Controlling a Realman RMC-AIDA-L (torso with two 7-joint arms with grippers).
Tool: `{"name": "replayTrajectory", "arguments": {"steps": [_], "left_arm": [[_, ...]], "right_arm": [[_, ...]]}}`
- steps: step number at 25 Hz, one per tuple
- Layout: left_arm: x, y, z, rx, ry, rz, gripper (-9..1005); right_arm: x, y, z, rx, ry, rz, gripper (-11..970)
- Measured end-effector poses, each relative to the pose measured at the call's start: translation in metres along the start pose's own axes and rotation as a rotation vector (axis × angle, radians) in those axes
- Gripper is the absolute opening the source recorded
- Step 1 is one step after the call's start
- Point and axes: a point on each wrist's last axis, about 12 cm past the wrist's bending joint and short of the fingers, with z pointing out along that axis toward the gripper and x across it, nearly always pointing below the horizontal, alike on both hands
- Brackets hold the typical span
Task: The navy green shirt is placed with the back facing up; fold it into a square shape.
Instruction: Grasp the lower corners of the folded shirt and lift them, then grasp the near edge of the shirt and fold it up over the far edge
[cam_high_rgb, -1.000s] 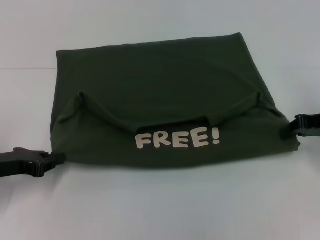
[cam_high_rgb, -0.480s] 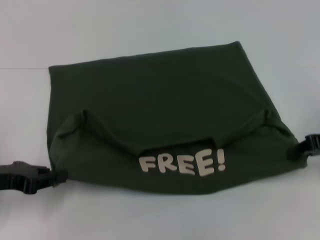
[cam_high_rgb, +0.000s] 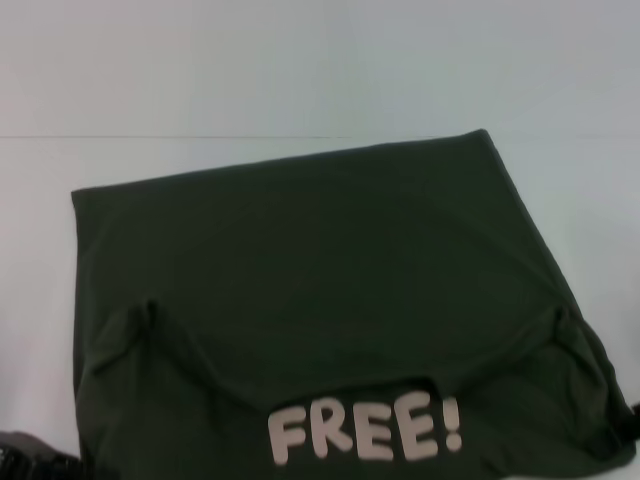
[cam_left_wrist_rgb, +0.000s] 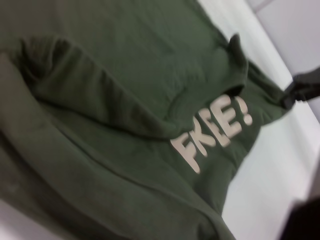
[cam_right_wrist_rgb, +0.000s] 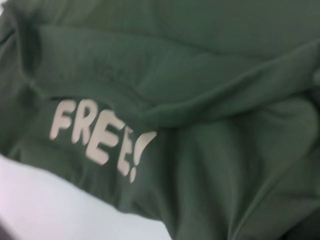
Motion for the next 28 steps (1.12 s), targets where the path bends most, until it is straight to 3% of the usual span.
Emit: {"name": "replayTrajectory", "arguments": {"steps": [7, 12, 20, 28], "left_arm": [[0.005, -0.009, -0.003, 0.066, 0.133, -0.051, 69], [0.006, -0.009, -0.006, 0.062, 0.136, -0.069, 68], [-0.013, -0.010, -0.020, 0.057, 0.046, -0.115, 68], [-0.037, -0.009, -0.038, 0.056, -0.199, -0.173, 68]], "right_arm": [[0.018, 0.002, 0.009, -0.043, 0.091, -0.044, 56], [0.020, 0.002, 0.011, -0.051, 0.092, -0.045, 56], [0.004, -0.003, -0.010, -0.116, -0.060, 0.021, 56], [-0.030, 0.000, -0.038, -0.166, -0.313, 0.068, 56]]}}
